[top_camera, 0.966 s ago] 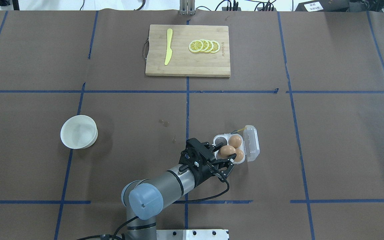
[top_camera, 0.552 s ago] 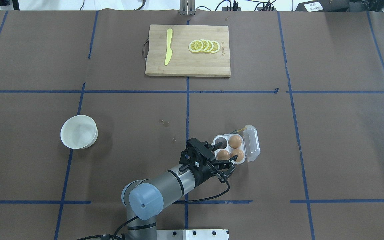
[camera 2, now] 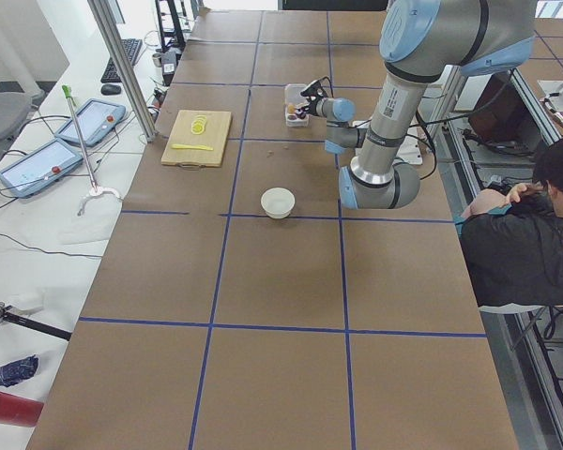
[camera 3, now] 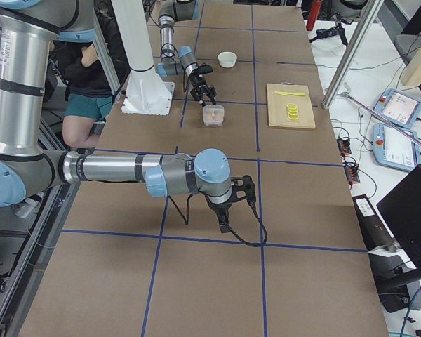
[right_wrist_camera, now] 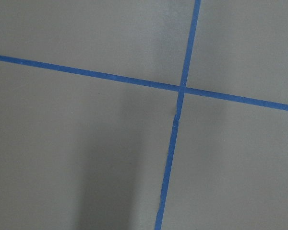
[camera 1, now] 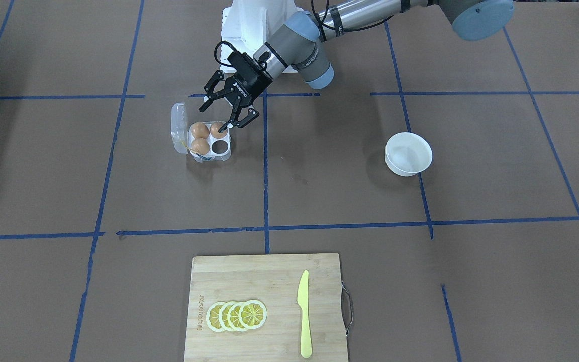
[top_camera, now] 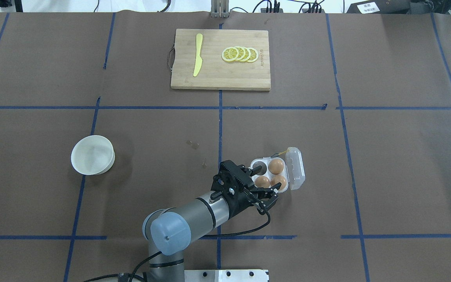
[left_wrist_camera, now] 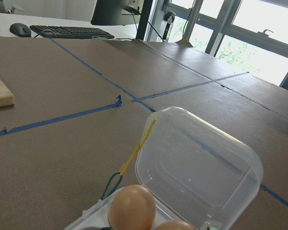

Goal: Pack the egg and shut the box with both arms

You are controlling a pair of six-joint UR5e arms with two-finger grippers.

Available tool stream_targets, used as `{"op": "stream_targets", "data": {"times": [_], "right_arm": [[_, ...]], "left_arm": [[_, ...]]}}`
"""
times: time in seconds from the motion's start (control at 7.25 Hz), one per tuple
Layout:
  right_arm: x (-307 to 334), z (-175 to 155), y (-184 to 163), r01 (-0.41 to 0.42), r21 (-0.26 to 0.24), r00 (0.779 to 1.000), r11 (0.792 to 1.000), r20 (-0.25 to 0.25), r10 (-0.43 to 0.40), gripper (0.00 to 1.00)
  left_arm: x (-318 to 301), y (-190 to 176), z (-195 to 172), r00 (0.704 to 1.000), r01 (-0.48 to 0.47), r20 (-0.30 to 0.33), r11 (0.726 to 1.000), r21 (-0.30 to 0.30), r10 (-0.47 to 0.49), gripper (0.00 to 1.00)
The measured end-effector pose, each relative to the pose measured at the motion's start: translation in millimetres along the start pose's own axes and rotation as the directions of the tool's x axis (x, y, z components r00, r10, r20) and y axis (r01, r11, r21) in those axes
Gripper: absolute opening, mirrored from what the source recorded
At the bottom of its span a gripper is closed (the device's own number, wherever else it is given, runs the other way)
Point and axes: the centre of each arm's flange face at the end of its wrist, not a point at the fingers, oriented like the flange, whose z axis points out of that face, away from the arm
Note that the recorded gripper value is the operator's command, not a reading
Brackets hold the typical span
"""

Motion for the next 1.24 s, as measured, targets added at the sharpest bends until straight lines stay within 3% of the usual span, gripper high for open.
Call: {"op": "stream_targets", "data": {"times": [0.14,0.41,0.69,0.97,1.24], "right_arm": [[0,0,0,0.000,0.000,1.000,1.000,0.000,0.000,1.00],[0,0,0,-0.001,0.000,1.000,1.000,0.000,0.001,1.00],[0,0,0,-0.001,0.000,1.000,1.000,0.001,0.001,1.00],[0,0,0,0.000,0.001,1.000,1.000,0.001,0.000,1.00],[-1,0,0,-0.001,0.001,1.000,1.000,0.002,0.001,1.00]], "left_arm": [[-4,-15,-3,1.000,0.003,-0.024,1.000,-0.003,-0.003,0.99],[-5,-45,-14,0.998,0.016,-0.055,1.000,-0.026,-0.017,0.99],[-21,-70,-36,0.997,0.050,-0.057,0.995,-0.090,-0.055,0.99],[-49,-100,-62,0.997,0.077,-0.003,0.979,-0.190,-0.079,0.99],[-105,-143,-93,0.993,0.096,0.096,0.935,-0.341,-0.067,0.99]]}}
